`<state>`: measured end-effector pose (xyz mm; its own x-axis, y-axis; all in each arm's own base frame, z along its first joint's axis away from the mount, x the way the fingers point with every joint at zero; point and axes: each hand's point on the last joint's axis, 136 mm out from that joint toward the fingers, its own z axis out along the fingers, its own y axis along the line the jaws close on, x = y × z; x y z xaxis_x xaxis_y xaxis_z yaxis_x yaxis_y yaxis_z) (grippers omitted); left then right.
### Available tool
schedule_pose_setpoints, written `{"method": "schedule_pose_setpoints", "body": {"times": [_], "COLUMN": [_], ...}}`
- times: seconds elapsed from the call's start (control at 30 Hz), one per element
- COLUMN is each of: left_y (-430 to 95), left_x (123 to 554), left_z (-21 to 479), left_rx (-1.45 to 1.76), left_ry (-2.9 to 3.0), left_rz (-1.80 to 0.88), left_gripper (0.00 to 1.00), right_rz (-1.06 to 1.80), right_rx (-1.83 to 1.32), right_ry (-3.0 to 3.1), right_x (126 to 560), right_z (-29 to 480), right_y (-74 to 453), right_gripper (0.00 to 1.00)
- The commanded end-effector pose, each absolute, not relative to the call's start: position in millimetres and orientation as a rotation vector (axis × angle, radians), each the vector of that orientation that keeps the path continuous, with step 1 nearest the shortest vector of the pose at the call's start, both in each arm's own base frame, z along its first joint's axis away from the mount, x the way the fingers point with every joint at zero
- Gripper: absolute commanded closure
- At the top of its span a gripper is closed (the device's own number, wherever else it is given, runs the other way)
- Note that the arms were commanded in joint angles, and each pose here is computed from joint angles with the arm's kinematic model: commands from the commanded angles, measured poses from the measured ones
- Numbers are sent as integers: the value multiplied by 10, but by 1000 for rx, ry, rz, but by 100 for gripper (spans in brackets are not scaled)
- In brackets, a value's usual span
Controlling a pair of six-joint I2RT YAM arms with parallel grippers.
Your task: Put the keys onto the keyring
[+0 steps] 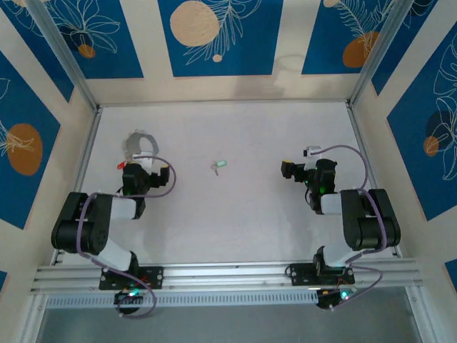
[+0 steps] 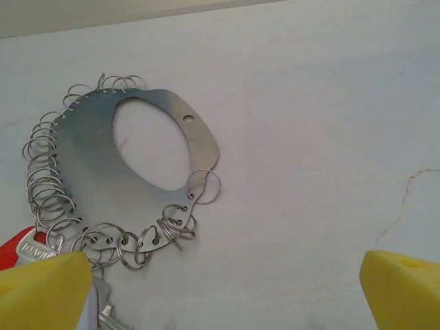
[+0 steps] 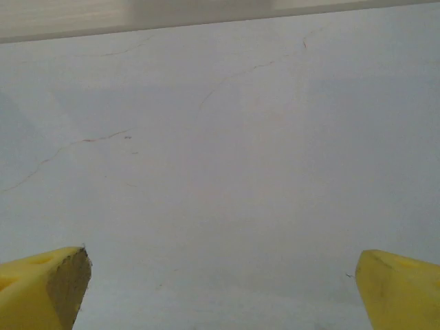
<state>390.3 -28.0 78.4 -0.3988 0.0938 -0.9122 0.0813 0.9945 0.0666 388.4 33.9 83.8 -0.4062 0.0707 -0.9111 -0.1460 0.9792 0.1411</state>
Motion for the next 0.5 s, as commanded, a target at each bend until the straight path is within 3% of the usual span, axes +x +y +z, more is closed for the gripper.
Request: {"method": "schedule_pose_setpoints", "body": {"times": [0.0,0.47], "left_y": [-263,-263], "left_x": [3963,3963], "left_z": [883,882], "left_rx": [133,134], "left_ry": [1957,1958], "left_rz": [11,11], "left_gripper": [0,0], "right_rz": [242,236], "right_rx": [-105,-95], "right_ry": [1931,1931], "right_x": [3923,3933], "right_z": [954,954], "right_y": [395,375], "right_gripper": [1,1]}}
